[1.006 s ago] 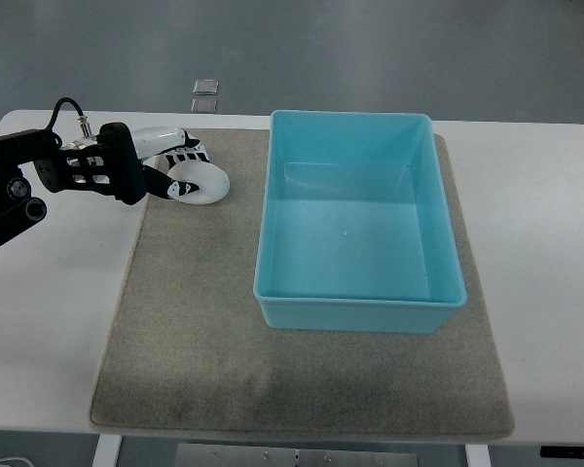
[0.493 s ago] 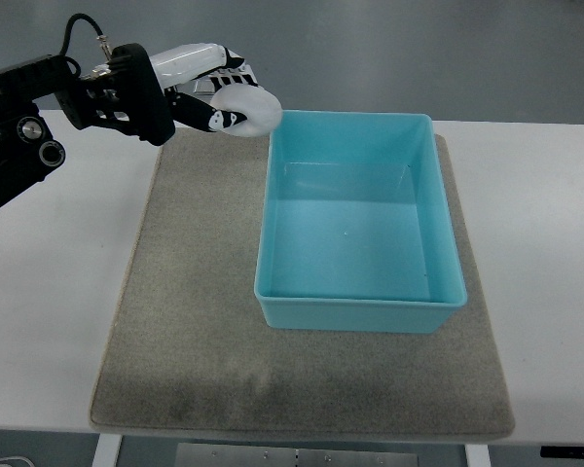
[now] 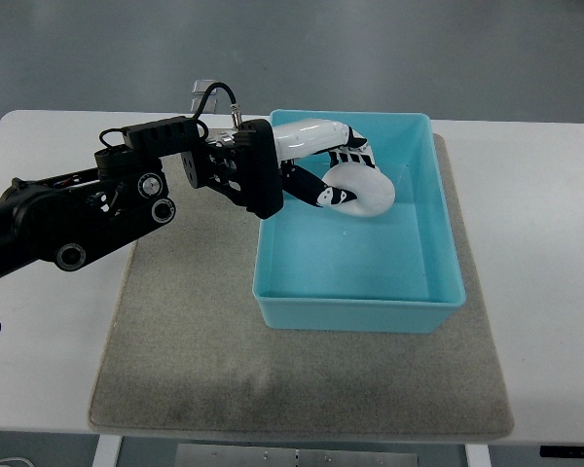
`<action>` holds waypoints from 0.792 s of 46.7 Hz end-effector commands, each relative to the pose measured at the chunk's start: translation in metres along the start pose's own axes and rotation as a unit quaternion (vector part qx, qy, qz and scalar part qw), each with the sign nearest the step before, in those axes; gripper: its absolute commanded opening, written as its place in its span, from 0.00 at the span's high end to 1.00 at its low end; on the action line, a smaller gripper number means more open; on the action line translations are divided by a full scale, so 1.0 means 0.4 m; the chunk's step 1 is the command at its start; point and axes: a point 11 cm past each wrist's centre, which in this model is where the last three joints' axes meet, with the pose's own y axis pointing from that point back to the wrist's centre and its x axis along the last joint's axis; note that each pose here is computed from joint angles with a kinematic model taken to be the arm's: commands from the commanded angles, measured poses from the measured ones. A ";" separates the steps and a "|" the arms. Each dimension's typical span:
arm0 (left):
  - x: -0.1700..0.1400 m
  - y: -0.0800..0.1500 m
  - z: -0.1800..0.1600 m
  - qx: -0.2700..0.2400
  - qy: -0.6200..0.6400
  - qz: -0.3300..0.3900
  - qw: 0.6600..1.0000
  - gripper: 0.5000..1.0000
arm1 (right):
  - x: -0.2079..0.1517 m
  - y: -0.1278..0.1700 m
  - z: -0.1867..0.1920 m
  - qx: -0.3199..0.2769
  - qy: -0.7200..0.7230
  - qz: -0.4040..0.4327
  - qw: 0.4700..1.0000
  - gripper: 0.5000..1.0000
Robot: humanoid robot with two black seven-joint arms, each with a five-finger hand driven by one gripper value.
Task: Place white toy into blue box with left hand
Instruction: 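Lift the toy with the left hand and carry it over the blue box, then open the left hand fingers to drop the toy into the box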
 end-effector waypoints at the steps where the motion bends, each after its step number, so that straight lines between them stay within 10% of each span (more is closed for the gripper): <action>1: -0.025 -0.001 -0.012 0.007 -0.001 -0.014 1.000 1.00 | 0.000 0.000 -0.002 0.001 0.000 0.000 1.000 0.13; 5: -0.027 0.000 -0.020 0.012 0.000 -0.015 1.000 0.87 | 0.000 0.000 0.000 0.000 0.000 0.000 1.000 0.13; 10: -0.047 0.002 -0.028 0.016 -0.002 -0.028 0.999 0.40 | 0.000 0.000 0.000 0.000 0.000 0.000 1.000 0.13; 19: -0.071 0.003 -0.036 0.022 -0.003 -0.042 0.999 0.14 | 0.000 0.000 0.000 0.000 0.000 0.000 1.000 0.13; 37: -0.031 0.013 -0.034 0.018 0.015 -0.016 1.000 0.02 | 0.000 0.000 -0.002 0.001 0.000 0.000 1.000 0.13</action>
